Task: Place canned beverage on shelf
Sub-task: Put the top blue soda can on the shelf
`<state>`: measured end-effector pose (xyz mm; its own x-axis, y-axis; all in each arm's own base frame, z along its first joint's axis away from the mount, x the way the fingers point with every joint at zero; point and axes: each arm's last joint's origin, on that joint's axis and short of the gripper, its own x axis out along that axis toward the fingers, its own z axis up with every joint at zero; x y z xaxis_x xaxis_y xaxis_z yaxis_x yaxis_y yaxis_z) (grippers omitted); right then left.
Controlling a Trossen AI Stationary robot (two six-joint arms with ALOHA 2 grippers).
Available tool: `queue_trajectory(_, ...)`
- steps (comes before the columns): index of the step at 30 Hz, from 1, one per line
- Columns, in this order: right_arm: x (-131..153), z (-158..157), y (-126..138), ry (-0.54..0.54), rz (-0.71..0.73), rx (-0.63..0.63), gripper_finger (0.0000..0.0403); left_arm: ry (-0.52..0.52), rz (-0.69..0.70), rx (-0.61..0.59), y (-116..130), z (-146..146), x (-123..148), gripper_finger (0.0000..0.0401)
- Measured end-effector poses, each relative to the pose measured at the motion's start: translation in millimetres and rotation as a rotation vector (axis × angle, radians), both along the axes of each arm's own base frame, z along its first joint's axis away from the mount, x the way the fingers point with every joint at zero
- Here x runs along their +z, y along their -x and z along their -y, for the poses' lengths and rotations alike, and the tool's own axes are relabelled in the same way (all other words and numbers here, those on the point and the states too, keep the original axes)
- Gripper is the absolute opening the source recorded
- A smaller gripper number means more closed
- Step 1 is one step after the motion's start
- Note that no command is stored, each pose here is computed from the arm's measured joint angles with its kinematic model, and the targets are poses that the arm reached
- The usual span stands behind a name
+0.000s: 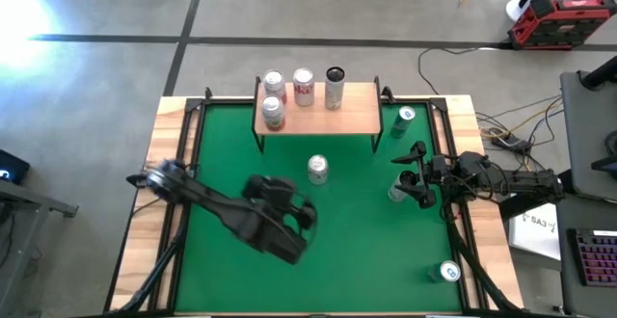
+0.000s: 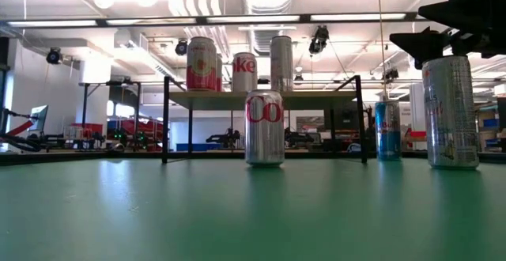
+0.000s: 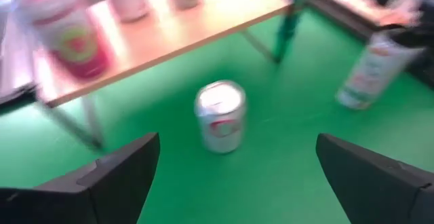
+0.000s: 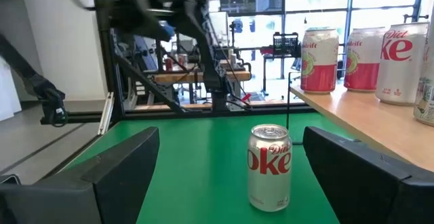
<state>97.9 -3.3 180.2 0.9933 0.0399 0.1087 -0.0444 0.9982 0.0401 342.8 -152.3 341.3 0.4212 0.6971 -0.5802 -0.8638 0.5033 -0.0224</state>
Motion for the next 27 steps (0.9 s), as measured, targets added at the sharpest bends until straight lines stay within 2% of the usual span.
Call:
queue_trajectory(5, -0.7, 0.0, -0.1, 0.000, -0.008, 0.000, 0.0357, 0.040, 0.011, -0.010, 48.1, -23.9, -19.6, 0.0380)
queue_trajectory(9, -0.8, 0.0, -0.1, 0.000, -0.009, 0.000, 0.0357, 0.025, 0.148, -0.075, 91.3, -46.0, -38.1, 0.0380)
queue_trajectory(14, -1.0, 0.0, -0.1, -0.001, -0.010, 0.000, 0.0357, -0.011, 0.280, -0.194, 132.6, -78.1, -73.5, 0.0380)
queue_trajectory(20, -1.4, 0.0, -0.1, -0.001, -0.014, 0.000, 0.0357, -0.158, 0.431, -0.348, 168.6, -112.2, -117.2, 0.0380)
queue_trajectory(27, -1.3, 0.0, -0.1, -0.001, -0.014, -0.001, 0.0357, -0.164, 0.636, -0.398, 198.6, -137.5, -161.1, 0.0380)
